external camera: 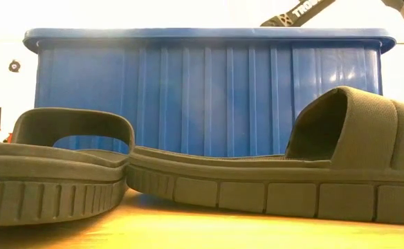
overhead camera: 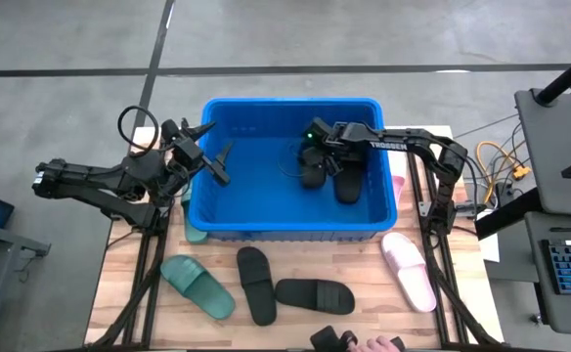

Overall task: Pick and place slides into bin
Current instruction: Put the black slide into the blue container

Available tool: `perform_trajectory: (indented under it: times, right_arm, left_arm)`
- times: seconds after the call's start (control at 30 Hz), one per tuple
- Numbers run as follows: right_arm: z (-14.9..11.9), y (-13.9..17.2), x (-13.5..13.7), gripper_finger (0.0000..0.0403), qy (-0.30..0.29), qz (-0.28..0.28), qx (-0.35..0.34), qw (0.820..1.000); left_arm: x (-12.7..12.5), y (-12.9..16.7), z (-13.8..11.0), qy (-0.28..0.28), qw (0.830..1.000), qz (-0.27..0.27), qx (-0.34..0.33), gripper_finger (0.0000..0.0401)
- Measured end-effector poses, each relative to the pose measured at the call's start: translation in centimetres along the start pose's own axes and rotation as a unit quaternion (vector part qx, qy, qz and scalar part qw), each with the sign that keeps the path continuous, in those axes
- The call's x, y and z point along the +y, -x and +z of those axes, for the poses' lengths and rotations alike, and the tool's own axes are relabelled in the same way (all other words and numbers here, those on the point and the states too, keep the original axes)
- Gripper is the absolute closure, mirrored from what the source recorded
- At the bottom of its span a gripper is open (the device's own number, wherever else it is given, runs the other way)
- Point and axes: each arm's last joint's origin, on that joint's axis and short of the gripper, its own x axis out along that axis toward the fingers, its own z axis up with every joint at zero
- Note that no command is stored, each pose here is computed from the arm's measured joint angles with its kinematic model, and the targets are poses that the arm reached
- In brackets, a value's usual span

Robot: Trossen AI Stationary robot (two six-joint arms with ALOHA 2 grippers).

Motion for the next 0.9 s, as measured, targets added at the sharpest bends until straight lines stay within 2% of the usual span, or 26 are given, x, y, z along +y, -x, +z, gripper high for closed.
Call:
perform_trajectory:
  times: [0.27,0.73,0.9]
  right_arm:
    - [-0.8,-0.1,1.0,0.0349,-0.001,0.058,0.018,0.998]
    - [-0.7,0.2,0.6,0.0227,-0.127,0.060,0.019,0.990]
    - [-0.7,1.3,0.0,0.0203,-0.173,0.082,0.024,0.981]
  left_arm:
    - [0.0,0.0,0.0,0.000,1.000,0.000,0.000,0.0138]
    - [0.0,0.0,0.0,0.001,1.000,0.000,0.000,0.0138]
    - [0.0,0.0,0.0,0.001,1.000,0.000,0.000,0.0138]
